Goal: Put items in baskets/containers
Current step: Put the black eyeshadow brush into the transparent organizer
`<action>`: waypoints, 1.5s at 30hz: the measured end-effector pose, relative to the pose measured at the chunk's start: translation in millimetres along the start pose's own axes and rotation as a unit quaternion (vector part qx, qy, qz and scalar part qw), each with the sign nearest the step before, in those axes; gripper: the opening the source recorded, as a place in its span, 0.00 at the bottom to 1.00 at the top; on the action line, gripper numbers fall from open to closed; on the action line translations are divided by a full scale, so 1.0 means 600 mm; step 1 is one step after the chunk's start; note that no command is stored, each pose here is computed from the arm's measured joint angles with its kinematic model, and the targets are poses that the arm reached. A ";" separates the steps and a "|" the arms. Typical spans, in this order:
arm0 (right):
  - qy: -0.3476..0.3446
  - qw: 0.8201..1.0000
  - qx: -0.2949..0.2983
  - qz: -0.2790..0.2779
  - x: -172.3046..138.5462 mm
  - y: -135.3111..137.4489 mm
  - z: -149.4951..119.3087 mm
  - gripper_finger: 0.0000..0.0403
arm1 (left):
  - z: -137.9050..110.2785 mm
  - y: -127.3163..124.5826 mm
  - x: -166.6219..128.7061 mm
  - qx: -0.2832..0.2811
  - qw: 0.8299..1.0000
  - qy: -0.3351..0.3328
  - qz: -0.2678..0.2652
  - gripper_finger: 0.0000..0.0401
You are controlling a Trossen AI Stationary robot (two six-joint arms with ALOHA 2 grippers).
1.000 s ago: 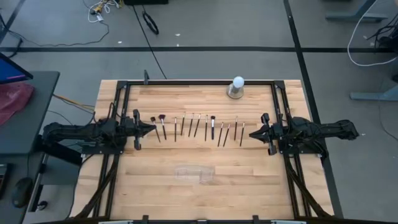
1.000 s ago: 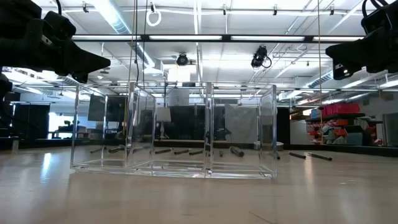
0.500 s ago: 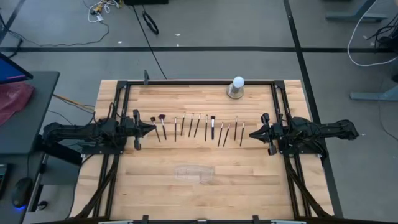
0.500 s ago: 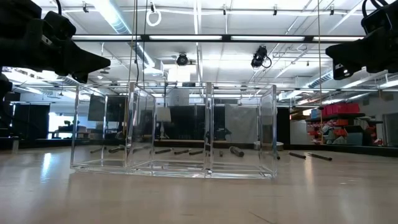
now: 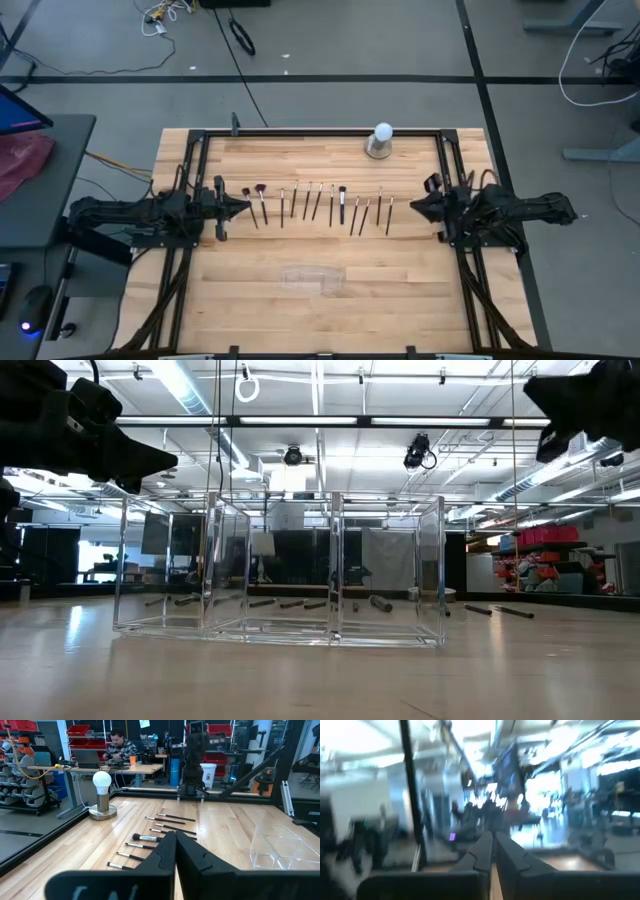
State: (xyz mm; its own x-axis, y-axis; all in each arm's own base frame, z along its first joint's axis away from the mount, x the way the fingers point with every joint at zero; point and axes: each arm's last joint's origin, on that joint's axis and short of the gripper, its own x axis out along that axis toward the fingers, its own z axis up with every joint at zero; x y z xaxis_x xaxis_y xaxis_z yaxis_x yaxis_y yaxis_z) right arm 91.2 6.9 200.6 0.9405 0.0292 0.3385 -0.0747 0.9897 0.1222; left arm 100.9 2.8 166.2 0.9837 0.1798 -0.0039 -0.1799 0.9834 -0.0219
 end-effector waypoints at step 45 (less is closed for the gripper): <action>0.450 0.710 0.134 -0.525 0.181 -0.050 -0.184 0.40 | 0.000 0.000 0.000 0.000 1.000 0.000 0.000 0.02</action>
State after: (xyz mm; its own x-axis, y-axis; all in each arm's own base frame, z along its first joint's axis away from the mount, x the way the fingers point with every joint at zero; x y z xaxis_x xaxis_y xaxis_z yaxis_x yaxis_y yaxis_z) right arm 232.2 -4.0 131.0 0.3460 -0.5079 -0.7888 0.8776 0.4725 0.0808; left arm 100.9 2.8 166.2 0.9837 0.1797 -0.0034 -0.1798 0.9835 -0.0221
